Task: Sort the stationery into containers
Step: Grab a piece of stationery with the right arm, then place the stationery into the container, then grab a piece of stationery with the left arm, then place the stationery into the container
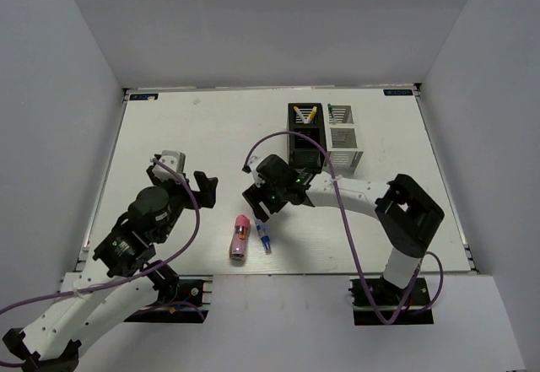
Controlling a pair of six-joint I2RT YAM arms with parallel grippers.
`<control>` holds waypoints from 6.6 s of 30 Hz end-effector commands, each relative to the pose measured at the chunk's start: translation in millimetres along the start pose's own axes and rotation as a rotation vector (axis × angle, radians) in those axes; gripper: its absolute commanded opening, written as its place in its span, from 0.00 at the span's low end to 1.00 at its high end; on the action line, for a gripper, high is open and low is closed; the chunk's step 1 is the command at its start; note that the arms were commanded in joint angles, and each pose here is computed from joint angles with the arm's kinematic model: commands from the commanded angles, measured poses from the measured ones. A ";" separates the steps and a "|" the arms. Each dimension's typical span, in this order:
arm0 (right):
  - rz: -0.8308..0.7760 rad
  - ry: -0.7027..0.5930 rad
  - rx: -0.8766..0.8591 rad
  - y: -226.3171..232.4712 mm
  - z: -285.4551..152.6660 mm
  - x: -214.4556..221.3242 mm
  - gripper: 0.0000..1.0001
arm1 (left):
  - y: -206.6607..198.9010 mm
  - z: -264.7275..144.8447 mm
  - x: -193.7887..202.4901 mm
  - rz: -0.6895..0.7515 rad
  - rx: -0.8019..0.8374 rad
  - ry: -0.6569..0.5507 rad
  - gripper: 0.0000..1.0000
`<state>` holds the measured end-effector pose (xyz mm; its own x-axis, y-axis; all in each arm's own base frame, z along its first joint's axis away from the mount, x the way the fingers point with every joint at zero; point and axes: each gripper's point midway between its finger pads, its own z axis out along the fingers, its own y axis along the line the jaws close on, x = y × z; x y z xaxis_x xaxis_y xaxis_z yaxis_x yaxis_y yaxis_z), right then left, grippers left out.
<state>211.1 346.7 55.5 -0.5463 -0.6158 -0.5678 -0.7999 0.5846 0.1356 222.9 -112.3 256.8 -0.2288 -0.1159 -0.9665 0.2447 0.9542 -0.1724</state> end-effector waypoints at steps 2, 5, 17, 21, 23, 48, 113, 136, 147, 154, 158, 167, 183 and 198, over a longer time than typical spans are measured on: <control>0.057 -0.086 0.049 3.5 7.8 -36.0 0.81 | -3.0 4.9 14.4 0.039 0.017 0.056 0.99; 0.070 -0.064 0.020 12.3 17.0 -38.4 0.81 | -4.7 6.2 16.8 0.042 0.023 0.067 0.99; 0.080 -0.001 0.055 5.7 20.2 -13.0 0.74 | -17.9 13.5 37.0 0.076 0.085 0.156 0.99; 0.064 0.053 0.023 11.5 27.2 0.6 0.65 | -19.1 17.9 45.3 0.094 0.088 0.182 0.99; 0.064 0.107 -0.010 17.4 33.7 13.9 0.63 | -16.3 22.2 54.9 0.096 0.065 0.212 0.99; -0.118 -0.008 -0.144 12.7 -34.6 -9.6 0.00 | -28.5 37.8 101.7 0.114 0.094 0.400 0.99; -0.014 -0.811 0.170 -176.2 -261.6 -61.0 0.23 | -56.9 40.7 221.0 0.098 0.139 0.964 0.93; -0.097 -0.734 0.190 -143.8 -253.6 -3.7 0.62 | -166.1 121.3 7.5 0.058 0.413 0.319 0.00; -0.069 -0.676 0.114 -144.4 -235.3 15.2 0.00 | -206.2 203.5 -88.3 0.051 0.412 -0.220 0.00; -0.070 -0.691 0.113 -145.6 -234.9 19.2 0.00 | -230.0 247.5 -88.2 0.023 0.428 -0.307 0.00; -0.051 -0.693 0.121 -151.0 -236.4 24.2 0.00 | -228.5 265.3 -82.7 0.017 0.387 -0.338 0.00; -0.049 -0.710 0.103 -151.1 -236.9 27.5 0.00 | -236.6 301.8 -43.2 0.077 0.356 -0.290 0.02; -0.051 -0.717 0.096 -151.9 -243.7 31.2 0.33 | -238.0 278.6 -51.4 0.092 0.392 -0.289 0.99; 0.049 -0.722 0.188 -165.9 -267.5 22.3 0.90 | -194.4 131.1 -63.5 0.160 0.533 -0.070 1.00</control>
<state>257.9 100.0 211.0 -0.2606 -0.1498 -0.9538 -0.7254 0.6822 0.0911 358.1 -338.6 350.1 0.0152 -0.1209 -0.9925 0.6351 0.7679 -0.0838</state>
